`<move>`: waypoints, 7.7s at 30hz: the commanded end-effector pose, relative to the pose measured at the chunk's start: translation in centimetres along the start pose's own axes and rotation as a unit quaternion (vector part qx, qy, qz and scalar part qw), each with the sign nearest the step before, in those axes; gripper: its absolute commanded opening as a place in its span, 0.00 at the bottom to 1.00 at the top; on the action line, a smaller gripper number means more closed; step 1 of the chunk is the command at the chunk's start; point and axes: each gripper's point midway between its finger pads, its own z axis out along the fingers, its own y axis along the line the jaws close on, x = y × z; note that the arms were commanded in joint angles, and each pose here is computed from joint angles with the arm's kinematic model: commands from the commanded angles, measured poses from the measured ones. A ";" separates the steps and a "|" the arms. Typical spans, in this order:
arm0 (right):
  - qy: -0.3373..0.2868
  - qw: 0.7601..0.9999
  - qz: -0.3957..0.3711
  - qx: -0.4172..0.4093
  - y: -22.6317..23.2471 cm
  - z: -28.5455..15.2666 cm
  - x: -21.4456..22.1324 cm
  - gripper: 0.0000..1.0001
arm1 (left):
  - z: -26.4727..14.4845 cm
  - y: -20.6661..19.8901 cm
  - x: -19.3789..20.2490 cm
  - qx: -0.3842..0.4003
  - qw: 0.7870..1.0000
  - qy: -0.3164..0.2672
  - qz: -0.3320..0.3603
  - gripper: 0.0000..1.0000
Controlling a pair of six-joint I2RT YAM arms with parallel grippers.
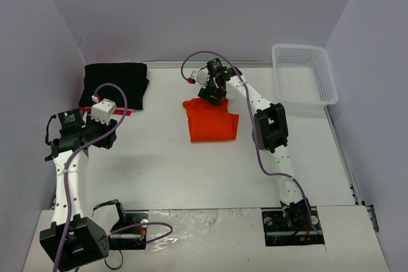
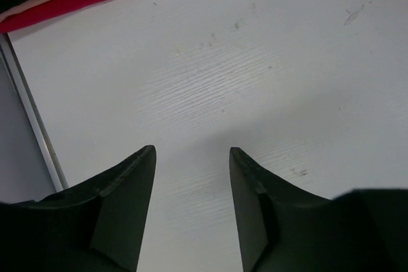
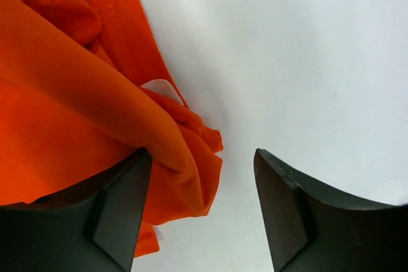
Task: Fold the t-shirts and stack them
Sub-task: Fold the long partially folded tshirt into a neat square, then put the neatly folded tshirt into the corner of the board with the left arm
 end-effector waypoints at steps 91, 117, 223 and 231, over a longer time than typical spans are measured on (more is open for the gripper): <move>0.042 0.986 -0.087 0.138 14.2 -10.7 -3.8 0.00 | 21.5 -18.2 -11.2 0.302 0.772 0.145 -0.540 0.94; 0.046 0.987 -0.084 0.126 14.4 -10.7 -4.2 0.00 | 25.3 -26.1 -12.1 0.337 0.785 0.166 -0.493 0.94; 0.116 0.964 0.191 -0.142 17.8 -10.9 20.3 1.00 | 13.8 22.6 -19.3 -0.265 0.963 0.032 -0.036 0.69; 0.116 0.965 0.194 -0.135 17.4 -11.0 20.1 1.00 | 2.4 21.3 -23.7 -0.313 0.949 -0.030 -0.013 0.73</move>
